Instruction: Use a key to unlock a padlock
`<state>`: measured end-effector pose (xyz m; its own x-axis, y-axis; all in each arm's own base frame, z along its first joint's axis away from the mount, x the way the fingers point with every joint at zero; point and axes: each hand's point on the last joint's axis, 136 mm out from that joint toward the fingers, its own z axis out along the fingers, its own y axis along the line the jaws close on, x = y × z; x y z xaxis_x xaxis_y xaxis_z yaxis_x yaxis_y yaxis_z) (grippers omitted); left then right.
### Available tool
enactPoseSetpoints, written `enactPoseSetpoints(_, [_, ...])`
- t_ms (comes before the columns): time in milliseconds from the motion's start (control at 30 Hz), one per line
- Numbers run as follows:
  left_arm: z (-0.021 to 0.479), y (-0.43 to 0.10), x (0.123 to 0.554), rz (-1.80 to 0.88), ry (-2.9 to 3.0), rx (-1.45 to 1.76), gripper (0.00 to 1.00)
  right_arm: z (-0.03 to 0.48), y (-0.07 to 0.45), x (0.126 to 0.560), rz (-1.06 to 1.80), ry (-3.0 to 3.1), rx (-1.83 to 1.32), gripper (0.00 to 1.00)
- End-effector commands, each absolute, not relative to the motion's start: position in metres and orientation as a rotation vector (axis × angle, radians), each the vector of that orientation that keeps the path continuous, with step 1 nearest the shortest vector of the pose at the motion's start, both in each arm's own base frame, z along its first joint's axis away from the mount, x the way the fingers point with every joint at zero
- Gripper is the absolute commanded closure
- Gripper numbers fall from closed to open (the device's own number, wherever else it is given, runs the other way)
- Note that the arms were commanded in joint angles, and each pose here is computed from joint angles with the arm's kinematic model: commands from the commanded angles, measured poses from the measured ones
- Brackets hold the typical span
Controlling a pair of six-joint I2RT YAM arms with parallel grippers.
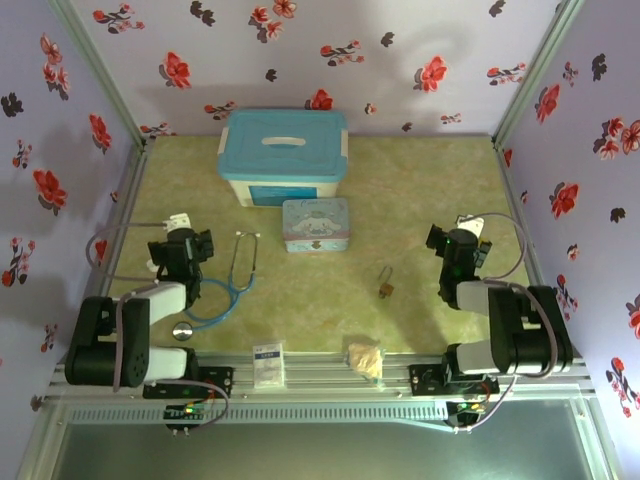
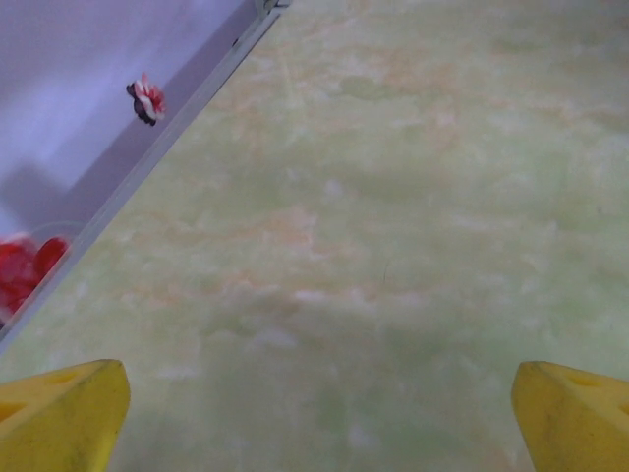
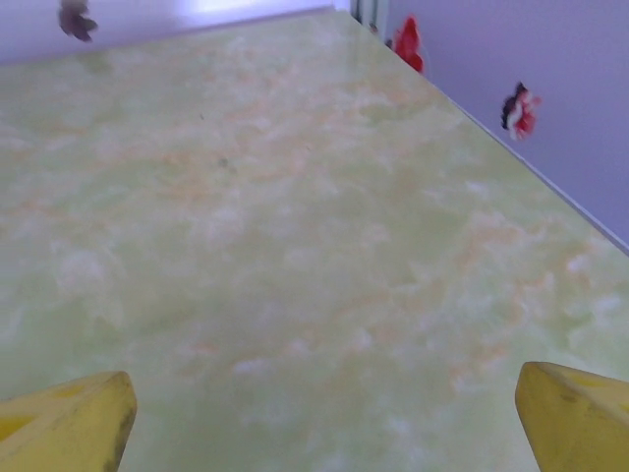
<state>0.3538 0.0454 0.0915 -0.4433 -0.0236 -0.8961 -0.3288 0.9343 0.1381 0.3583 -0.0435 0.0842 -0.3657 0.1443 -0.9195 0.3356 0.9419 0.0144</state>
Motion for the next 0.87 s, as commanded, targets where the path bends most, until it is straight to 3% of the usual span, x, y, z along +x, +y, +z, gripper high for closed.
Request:
enactPoseSetpoints(0, [0.122, 0.045, 0.383, 0.22, 1.855, -0.243, 0.01, 0.096, -0.041, 0.38, -0.15, 1.847, 0.325, 0.01])
enactPoseSetpoints(233, [0.098, 0.031, 0.395, 0.198, 1.895, -0.15, 0.0, 0.089, -0.035, 0.391, -0.143, 1.895, 0.282, 0.01])
enactPoseSetpoints(833, [0.098, 0.037, 0.392, 0.233, 1.881, -0.186, 0.0, 0.087, -0.027, 0.394, -0.105, 1.924, 0.233, 0.01])
